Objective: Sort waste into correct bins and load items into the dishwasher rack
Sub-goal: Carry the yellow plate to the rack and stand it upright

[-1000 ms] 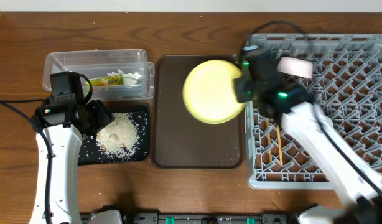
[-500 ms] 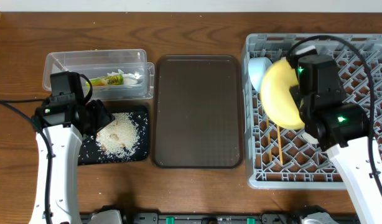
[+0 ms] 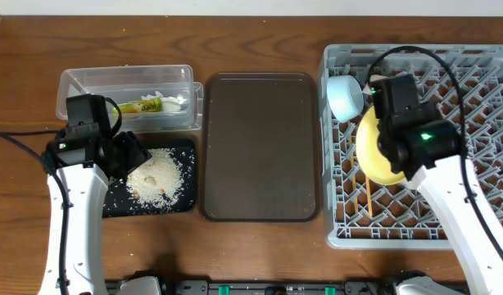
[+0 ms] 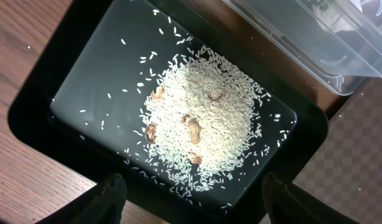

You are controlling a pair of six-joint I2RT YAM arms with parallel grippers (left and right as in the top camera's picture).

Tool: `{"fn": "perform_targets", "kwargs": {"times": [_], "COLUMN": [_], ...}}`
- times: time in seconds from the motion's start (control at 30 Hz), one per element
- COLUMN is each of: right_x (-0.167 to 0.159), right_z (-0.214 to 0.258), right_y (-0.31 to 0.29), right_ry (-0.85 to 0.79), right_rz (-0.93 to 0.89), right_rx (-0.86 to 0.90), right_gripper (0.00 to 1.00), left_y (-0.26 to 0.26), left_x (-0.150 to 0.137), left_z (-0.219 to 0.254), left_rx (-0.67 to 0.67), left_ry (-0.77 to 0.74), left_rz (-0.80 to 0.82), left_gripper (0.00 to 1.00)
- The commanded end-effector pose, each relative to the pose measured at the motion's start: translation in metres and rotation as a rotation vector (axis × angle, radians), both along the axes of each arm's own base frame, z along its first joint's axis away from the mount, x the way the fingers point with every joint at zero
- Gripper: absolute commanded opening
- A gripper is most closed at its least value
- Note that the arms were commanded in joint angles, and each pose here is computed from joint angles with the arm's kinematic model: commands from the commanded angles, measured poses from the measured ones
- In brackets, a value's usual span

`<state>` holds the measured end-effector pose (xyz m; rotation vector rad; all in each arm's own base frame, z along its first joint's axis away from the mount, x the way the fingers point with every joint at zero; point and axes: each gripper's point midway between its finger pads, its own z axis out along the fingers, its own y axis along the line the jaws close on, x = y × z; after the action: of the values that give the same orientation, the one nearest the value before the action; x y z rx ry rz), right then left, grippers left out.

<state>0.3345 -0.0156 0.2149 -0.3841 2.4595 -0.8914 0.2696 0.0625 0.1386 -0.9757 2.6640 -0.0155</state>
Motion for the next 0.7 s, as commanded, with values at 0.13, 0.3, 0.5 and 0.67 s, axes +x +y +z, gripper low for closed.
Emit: {"fn": "perform_targets", "kwargs": {"times": [0.13, 0.3, 0.5, 0.67], "right_x": [0.01, 0.01, 0.012, 0.0], "right_z": [-0.016, -0.013, 0.009, 0.01], "right_y": [0.051, 0.064, 0.051, 0.03], "right_ry": [-0.091, -0.107, -0.146, -0.106], "right_rz": [-0.032, -0.06, -0.029, -0.028], "right_rx": [0.346, 0.57, 0.806, 0.952], "right_gripper": [0.28, 0.44, 0.64, 0.82], "left_y": [0.001, -0.02, -0.057, -0.081], "left_x": [-0.002, 0.009, 0.024, 0.008], "left_z": [0.0, 0.003, 0.009, 0.003], "left_rx": [0.002, -0.049, -0.02, -0.011], "left_ry": [0.002, -0.038, -0.086, -0.016], "left_rz": [0.009, -0.122, -0.361, -0.521], "left_gripper": [0.8, 0.85, 0.9, 0.92]}}
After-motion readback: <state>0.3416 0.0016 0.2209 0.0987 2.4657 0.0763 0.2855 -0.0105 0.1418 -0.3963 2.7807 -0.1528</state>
